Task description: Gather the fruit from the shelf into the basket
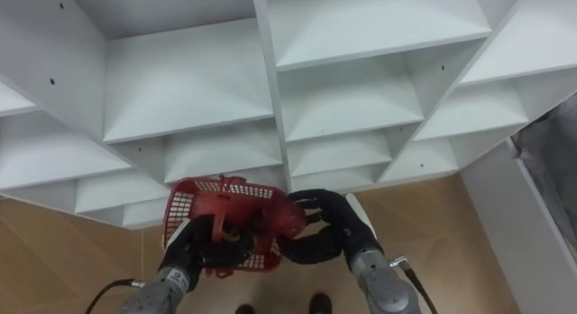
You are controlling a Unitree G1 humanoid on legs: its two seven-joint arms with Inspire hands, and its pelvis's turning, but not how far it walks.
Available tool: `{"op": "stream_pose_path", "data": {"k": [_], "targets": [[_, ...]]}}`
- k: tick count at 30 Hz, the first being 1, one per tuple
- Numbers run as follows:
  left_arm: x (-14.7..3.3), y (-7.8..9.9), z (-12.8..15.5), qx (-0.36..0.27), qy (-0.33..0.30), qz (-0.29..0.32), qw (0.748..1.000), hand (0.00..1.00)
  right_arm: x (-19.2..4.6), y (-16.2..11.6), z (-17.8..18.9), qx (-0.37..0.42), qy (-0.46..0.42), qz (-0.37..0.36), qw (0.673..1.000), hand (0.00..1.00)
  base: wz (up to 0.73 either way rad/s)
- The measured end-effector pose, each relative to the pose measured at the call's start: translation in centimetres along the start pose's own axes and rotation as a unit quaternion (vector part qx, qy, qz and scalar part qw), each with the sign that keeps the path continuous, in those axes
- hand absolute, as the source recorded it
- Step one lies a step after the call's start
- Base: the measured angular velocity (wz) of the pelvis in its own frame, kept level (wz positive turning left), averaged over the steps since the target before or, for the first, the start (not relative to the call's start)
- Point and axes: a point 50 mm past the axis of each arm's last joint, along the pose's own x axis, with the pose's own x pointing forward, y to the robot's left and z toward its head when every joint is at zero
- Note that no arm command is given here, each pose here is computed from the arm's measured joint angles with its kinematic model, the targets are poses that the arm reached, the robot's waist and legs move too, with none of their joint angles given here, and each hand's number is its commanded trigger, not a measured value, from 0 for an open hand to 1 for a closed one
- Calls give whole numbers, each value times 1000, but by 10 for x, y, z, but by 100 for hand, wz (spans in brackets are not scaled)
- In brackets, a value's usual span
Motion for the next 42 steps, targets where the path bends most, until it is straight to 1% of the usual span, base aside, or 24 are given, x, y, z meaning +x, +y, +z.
{"op": "stream_pose_path", "data": {"k": [8,12,13,14,24,42], "targets": [[0,-2,1,2,-1,-10,1000,100,3,11,6,1,-12,19,1000,100,0],[0,-2,1,3,-2,-14,1000,100,3,11,10,1,-20,20,1000,100,0],[0,-3,1,3,-2,-16,1000,100,3,12,11,0,-22,22,1000,48,0],[0,-3,1,3,-2,-17,1000,100,4,13,11,0,-23,23,999,0,0],[0,-8,1,1,-2,-28,1000,100,4,18,11,3,-18,46,999,0,0],[-2,-8,-3,-1,4,-28,1000,100,3,19,9,4,-16,51,999,0,0]]}}
